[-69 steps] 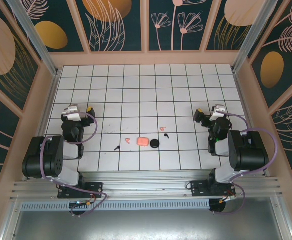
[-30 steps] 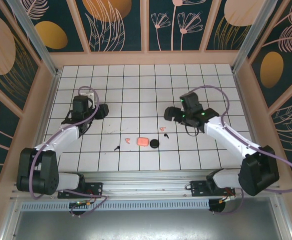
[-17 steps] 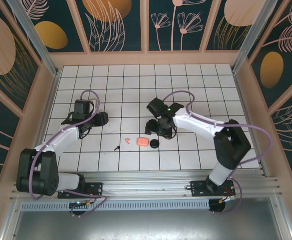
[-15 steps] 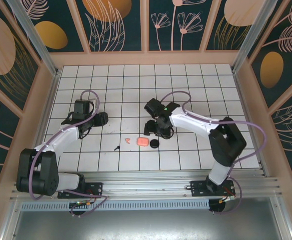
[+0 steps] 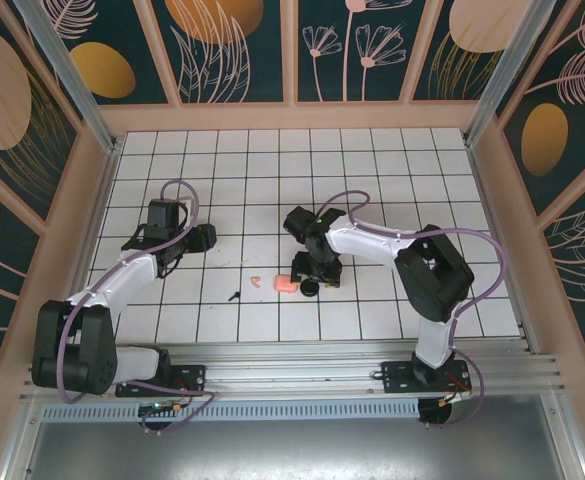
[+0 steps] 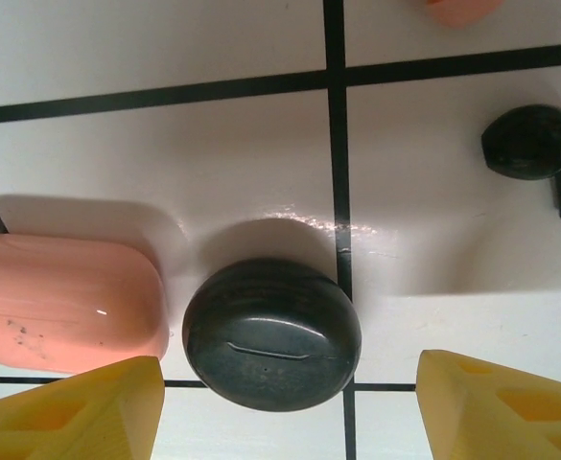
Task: Insert the wireless bluetooth earbuds into the charging case
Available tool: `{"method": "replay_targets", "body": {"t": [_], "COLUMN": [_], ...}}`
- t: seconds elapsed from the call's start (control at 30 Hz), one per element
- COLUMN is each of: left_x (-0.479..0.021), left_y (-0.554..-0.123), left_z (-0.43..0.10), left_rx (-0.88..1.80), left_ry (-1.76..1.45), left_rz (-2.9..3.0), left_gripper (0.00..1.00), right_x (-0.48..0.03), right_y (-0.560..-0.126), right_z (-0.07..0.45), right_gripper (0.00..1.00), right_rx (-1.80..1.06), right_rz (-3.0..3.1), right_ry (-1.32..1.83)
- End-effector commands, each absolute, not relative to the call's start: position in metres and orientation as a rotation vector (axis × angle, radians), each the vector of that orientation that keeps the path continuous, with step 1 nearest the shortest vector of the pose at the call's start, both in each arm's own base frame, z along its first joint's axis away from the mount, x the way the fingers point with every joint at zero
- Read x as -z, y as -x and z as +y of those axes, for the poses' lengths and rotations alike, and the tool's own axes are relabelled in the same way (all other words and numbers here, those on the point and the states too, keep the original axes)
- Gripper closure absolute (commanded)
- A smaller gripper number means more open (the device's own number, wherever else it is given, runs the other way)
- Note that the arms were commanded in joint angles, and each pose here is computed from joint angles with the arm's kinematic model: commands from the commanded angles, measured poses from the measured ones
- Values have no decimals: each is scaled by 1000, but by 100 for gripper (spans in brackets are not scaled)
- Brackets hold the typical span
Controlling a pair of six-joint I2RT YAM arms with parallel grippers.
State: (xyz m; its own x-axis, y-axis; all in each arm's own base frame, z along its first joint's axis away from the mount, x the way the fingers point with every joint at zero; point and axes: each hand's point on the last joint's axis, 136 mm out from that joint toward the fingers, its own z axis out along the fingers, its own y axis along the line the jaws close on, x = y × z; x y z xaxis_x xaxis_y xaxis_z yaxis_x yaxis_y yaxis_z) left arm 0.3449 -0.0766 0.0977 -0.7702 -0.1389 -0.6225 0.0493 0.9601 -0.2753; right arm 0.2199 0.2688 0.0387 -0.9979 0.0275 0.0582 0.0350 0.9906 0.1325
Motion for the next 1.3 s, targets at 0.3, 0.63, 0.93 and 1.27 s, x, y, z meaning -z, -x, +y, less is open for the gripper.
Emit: {"method": "replay_targets", "body": {"t": [0.3, 0.63, 0.93, 1.27], "left_x": [-104, -101, -104, -211], "left_y": [-344, -342, -343, -335], "left_z": [-75, -74, -78, -152], "left_rx": [345, 333, 367, 701], "left_ry": [54, 59, 41, -316], "left_rz": [2404, 2413, 2396, 1908], "left_gripper": [42, 42, 46, 55], "right_x": [-25, -14, -20, -111], "right_y": [-211, -215, -217, -288], "right_z": [263, 267, 263, 302], "right_gripper": [34, 37, 49, 52], "right_rx": [120, 118, 128, 818], "right_rz": [-3037, -3034, -3064, -3334], "right_ry": [-10, -36, -17, 219]}}
